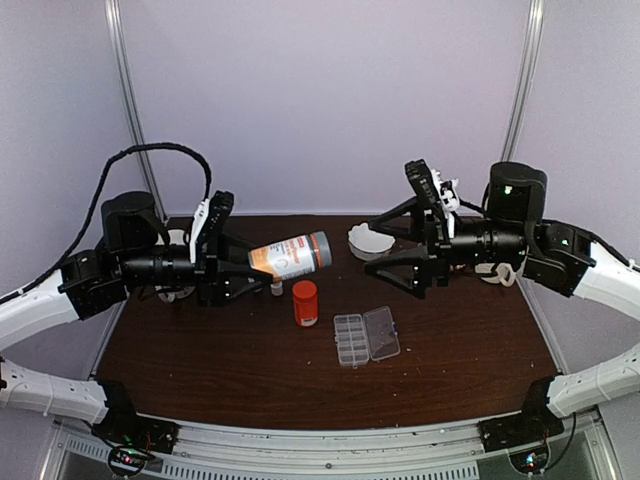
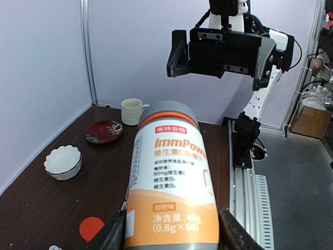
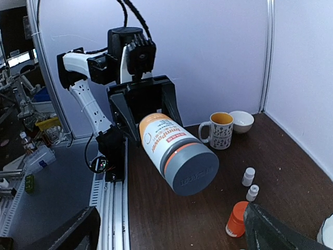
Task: Sort the pills into containers
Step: Unscrew the lid of the pill bottle.
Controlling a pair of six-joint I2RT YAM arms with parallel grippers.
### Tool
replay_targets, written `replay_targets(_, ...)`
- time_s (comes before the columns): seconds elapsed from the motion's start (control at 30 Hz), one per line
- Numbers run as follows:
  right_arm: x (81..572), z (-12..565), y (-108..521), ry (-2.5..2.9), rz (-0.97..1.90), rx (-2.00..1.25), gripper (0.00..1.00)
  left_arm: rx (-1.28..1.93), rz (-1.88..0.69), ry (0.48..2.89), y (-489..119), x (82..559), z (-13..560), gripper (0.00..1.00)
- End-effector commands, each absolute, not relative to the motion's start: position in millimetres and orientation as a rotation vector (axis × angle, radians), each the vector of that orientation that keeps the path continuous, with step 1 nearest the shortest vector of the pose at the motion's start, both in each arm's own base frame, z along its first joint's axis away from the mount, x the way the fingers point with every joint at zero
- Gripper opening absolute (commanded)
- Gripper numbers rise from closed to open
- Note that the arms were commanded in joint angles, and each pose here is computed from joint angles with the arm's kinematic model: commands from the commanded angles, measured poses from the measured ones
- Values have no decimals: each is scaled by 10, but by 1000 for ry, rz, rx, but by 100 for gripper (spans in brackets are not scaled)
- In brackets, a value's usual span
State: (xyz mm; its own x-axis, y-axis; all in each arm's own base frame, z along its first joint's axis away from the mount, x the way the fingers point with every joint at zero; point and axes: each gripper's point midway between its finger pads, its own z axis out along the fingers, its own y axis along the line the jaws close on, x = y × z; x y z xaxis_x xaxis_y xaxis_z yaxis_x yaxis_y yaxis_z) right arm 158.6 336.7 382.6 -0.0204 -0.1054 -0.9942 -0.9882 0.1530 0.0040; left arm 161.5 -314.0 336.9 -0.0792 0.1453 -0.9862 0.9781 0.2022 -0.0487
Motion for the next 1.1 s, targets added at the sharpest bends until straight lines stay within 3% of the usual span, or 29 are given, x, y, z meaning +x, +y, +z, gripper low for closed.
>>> replay_targets(0.0, 1729, 3673, 3377, 1716, 1225, -942, 100, 1102, -852, 1266, -3061, 1730, 3535, 0)
replay_targets(0.27, 1781, 4040, 3170, 1710, 1725, -567, 100, 1114, -789, 931, -2906, 1442, 3658, 0)
replay_targets(0.47, 1952, 3907, 3040, 1897, 1524, -491, 100, 1134, -740, 908, -2877, 1432, 3696, 0)
replay_targets(0.73, 2129, 4116, 2754, 1624, 1879, -291, 100, 1083, -729, 854, -2812, 1410, 3782, 0)
replay_targets(0.93, 2321, 3838, 2601, 1785, 1579, -210, 100, 1092, -732, 872, -2847, 1439, 3731, 0)
replay_targets(1.07, 2306, 3933, 2512, 1659, 1710, -159, 100, 1089, -727, 858, -2852, 1441, 3739, 0)
